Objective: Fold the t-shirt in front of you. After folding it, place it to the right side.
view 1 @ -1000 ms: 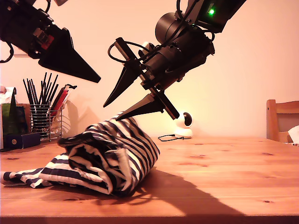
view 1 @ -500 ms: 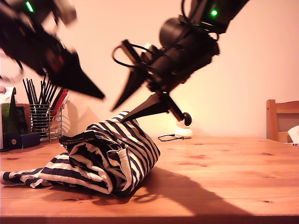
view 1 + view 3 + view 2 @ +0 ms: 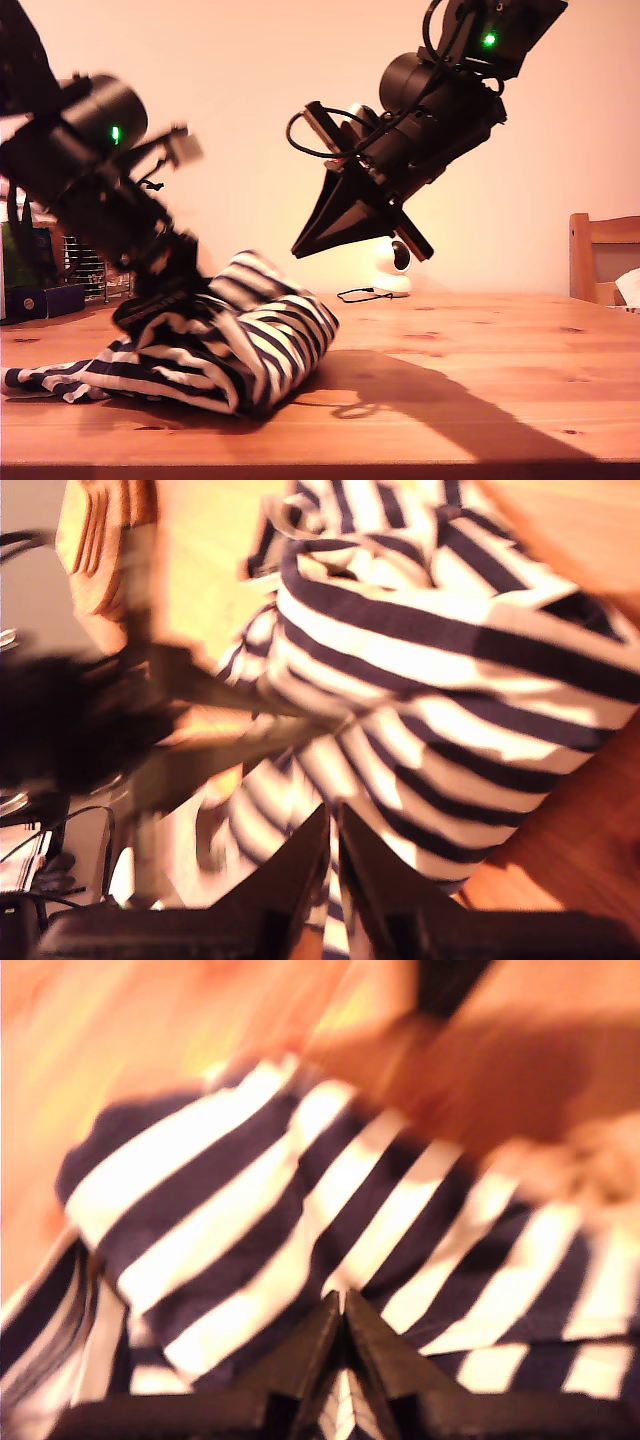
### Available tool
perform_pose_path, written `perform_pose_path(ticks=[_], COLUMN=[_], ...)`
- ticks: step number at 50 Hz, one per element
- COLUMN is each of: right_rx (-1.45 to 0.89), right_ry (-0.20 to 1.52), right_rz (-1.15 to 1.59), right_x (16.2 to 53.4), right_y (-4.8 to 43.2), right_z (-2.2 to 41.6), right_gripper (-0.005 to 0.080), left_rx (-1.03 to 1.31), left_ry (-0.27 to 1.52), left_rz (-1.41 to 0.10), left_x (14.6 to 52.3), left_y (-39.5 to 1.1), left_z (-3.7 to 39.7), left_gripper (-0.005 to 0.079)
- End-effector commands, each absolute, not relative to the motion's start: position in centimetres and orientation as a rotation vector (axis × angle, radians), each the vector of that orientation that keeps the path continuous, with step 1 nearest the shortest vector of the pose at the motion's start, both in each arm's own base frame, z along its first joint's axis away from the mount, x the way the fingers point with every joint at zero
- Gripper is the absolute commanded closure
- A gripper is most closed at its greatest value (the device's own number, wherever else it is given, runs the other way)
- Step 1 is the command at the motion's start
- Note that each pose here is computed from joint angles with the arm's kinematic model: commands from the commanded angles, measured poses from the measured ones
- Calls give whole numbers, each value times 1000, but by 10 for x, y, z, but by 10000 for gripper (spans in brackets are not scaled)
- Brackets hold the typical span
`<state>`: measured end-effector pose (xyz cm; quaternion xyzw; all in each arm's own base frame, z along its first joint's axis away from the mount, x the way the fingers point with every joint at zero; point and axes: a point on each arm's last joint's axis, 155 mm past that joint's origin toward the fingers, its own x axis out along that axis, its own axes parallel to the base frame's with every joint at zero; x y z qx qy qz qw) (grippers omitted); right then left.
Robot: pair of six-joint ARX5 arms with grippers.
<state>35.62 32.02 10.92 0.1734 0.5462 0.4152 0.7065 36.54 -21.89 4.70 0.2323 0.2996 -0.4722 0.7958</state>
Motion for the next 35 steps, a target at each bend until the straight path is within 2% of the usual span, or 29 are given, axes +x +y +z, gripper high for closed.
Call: perform_pose_path(ticks=[1,7,17,23,35], right_rx=[376,372,365,350,343], right_ry=[1220,1215,1203,1189,1203], right_rz=[935,939,944,956,956], right_x=[355,355,357,357,355], right_y=[327,328,329,329,327], right_z=[102,103,104,104,102], right_gripper=[762,762,762,762,762], left_rx=[499,494,450,383,352], left_ry=[688,771,937,968,902], left_rz=[-956,-869,-901,-957,-1078], left_x=[372,377,352,338,320], left_y=[-201,-178,-168,-187,-241], left_z=[35,19,-17,-22,-10], left_gripper=[762,762,762,762,762])
